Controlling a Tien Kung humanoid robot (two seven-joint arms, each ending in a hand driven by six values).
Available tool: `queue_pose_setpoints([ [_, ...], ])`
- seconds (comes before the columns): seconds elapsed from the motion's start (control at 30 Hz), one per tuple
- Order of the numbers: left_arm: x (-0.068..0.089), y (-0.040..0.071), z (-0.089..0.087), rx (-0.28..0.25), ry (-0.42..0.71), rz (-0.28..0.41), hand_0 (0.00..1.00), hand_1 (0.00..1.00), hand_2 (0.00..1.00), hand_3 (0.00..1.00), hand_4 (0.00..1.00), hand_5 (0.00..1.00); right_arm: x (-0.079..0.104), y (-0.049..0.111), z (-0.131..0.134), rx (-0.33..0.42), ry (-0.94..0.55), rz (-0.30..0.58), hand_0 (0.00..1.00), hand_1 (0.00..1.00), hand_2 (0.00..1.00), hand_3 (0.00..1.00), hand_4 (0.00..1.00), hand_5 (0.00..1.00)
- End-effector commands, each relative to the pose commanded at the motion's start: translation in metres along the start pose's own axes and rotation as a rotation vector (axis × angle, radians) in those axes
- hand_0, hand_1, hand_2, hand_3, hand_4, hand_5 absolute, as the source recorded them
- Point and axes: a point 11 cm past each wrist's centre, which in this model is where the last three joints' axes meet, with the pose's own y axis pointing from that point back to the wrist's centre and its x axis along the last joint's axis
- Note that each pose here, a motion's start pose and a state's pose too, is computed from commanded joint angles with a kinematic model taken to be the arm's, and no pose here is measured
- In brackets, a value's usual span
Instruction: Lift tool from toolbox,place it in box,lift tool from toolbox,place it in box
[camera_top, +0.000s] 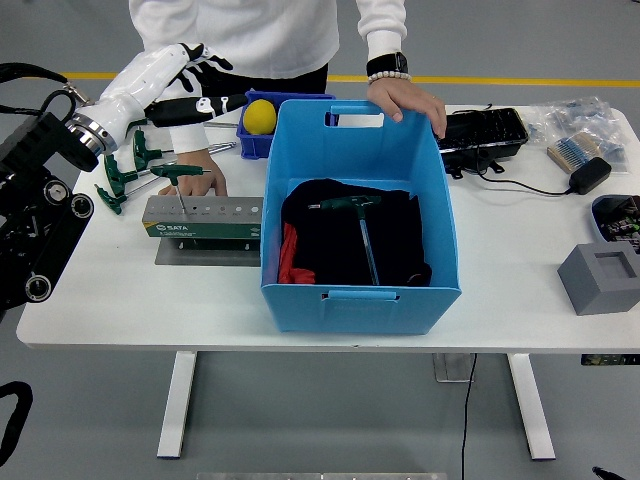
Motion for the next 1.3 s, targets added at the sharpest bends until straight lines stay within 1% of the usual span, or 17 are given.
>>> queue_pose_setpoints([
  [0.03, 0.000, 0.004, -0.007, 0.027, 0.016, 0.008, 0.374, 0.517, 0.611, 0.691, 0.998, 0.915, 0.000, 0.000, 0.000, -0.001, 0.001, 0.000, 0.619, 0.603, 0.671, 0.543, 0.777, 0.651],
  [0.13, -0.008, 0.016, -0.026, 0.097, 0.017, 0.002, 0.374, 0.517, 0.611, 0.691, 0.998, 0.915, -0.002, 0.000, 0.001, -0.003, 0.005, -0.002, 0.619, 0.603, 0.671, 0.543, 0.777, 0.651],
  [0.2, -0.012, 0.021, -0.034, 0.128, 0.010, -0.002, 0.374, 0.517, 0.611, 0.691, 0.998, 0.915, -0.002, 0.000, 0.001, -0.003, 0.007, -0.002, 0.619, 0.603, 0.671, 0.543, 0.777, 0.651],
  [0.3, -0.014, 0.027, -0.044, 0.184, -0.004, 0.006, 0.355, 0.475, 0.586, 0.697, 0.998, 0.899, -0.002, 0.000, 0.001, -0.003, 0.009, -0.003, 0.618, 0.602, 0.671, 0.543, 0.776, 0.651],
  [0.4, -0.014, 0.036, -0.061, 0.301, 0.002, 0.048, 0.355, 0.475, 0.586, 0.697, 0.998, 0.899, -0.002, 0.000, 0.001, -0.001, 0.002, -0.003, 0.618, 0.602, 0.671, 0.543, 0.776, 0.651],
  [0.43, -0.015, 0.038, -0.065, 0.331, 0.011, 0.056, 0.303, 0.366, 0.480, 0.699, 0.934, 0.860, -0.002, 0.000, 0.001, -0.001, 0.001, -0.003, 0.619, 0.602, 0.671, 0.542, 0.775, 0.651],
  [0.47, -0.018, 0.043, -0.074, 0.390, 0.048, 0.068, 0.303, 0.366, 0.480, 0.699, 0.934, 0.860, -0.002, 0.000, 0.000, 0.000, -0.002, -0.003, 0.619, 0.602, 0.671, 0.542, 0.775, 0.651],
  [0.6, -0.031, 0.057, -0.098, 0.556, 0.176, 0.078, 0.303, 0.366, 0.480, 0.699, 0.934, 0.860, -0.002, 0.000, 0.000, 0.002, -0.004, -0.003, 0.619, 0.602, 0.671, 0.542, 0.775, 0.651],
  [0.63, -0.034, 0.059, -0.102, 0.581, 0.202, 0.076, 0.274, 0.322, 0.453, 0.705, 0.889, 0.905, -0.002, 0.000, -0.001, 0.002, -0.004, -0.003, 0.619, 0.602, 0.671, 0.542, 0.774, 0.651],
  [0.7, -0.042, 0.062, -0.107, 0.612, 0.259, 0.057, 0.274, 0.322, 0.453, 0.705, 0.889, 0.905, -0.002, 0.000, -0.001, 0.003, -0.005, -0.003, 0.619, 0.602, 0.671, 0.542, 0.774, 0.651],
  [0.8, -0.049, 0.062, -0.106, 0.611, 0.269, 0.030, 0.274, 0.322, 0.453, 0.705, 0.889, 0.905, -0.002, 0.000, -0.002, 0.004, -0.004, -0.003, 0.619, 0.602, 0.671, 0.542, 0.774, 0.651],
  [0.83, -0.052, 0.062, -0.105, 0.611, 0.276, 0.017, 0.272, 0.316, 0.441, 0.707, 0.907, 0.952, -0.002, 0.000, -0.002, 0.004, -0.005, -0.003, 0.619, 0.602, 0.671, 0.541, 0.772, 0.650],
  [0.93, -0.060, 0.062, -0.105, 0.622, 0.311, -0.016, 0.272, 0.316, 0.441, 0.707, 0.907, 0.952, -0.002, 0.000, -0.002, 0.005, -0.006, -0.003, 0.619, 0.602, 0.671, 0.541, 0.772, 0.650],
  [1.0, -0.070, 0.064, -0.106, 0.647, 0.371, -0.047, 0.272, 0.316, 0.441, 0.707, 0.907, 0.952, -0.001, 0.000, -0.002, 0.005, -0.005, -0.003, 0.619, 0.602, 0.671, 0.541, 0.772, 0.650],
  [1.03, -0.074, 0.065, -0.107, 0.662, 0.402, -0.060, 0.257, 0.301, 0.433, 0.708, 0.873, 0.998, -0.001, 0.000, -0.002, 0.006, -0.006, -0.003, 0.618, 0.601, 0.671, 0.541, 0.772, 0.651],
  [1.1, -0.084, 0.067, -0.109, 0.695, 0.477, -0.083, 0.257, 0.301, 0.433, 0.708, 0.873, 0.998, -0.001, 0.000, -0.003, 0.007, -0.008, -0.002, 0.618, 0.601, 0.671, 0.541, 0.772, 0.651],
  [1.3, -0.097, 0.068, -0.107, 0.725, 0.639, -0.092, 0.253, 0.298, 0.428, 0.708, 0.856, 0.998, 0.000, 0.000, -0.004, 0.009, -0.010, -0.001, 0.618, 0.601, 0.671, 0.541, 0.772, 0.651],
])
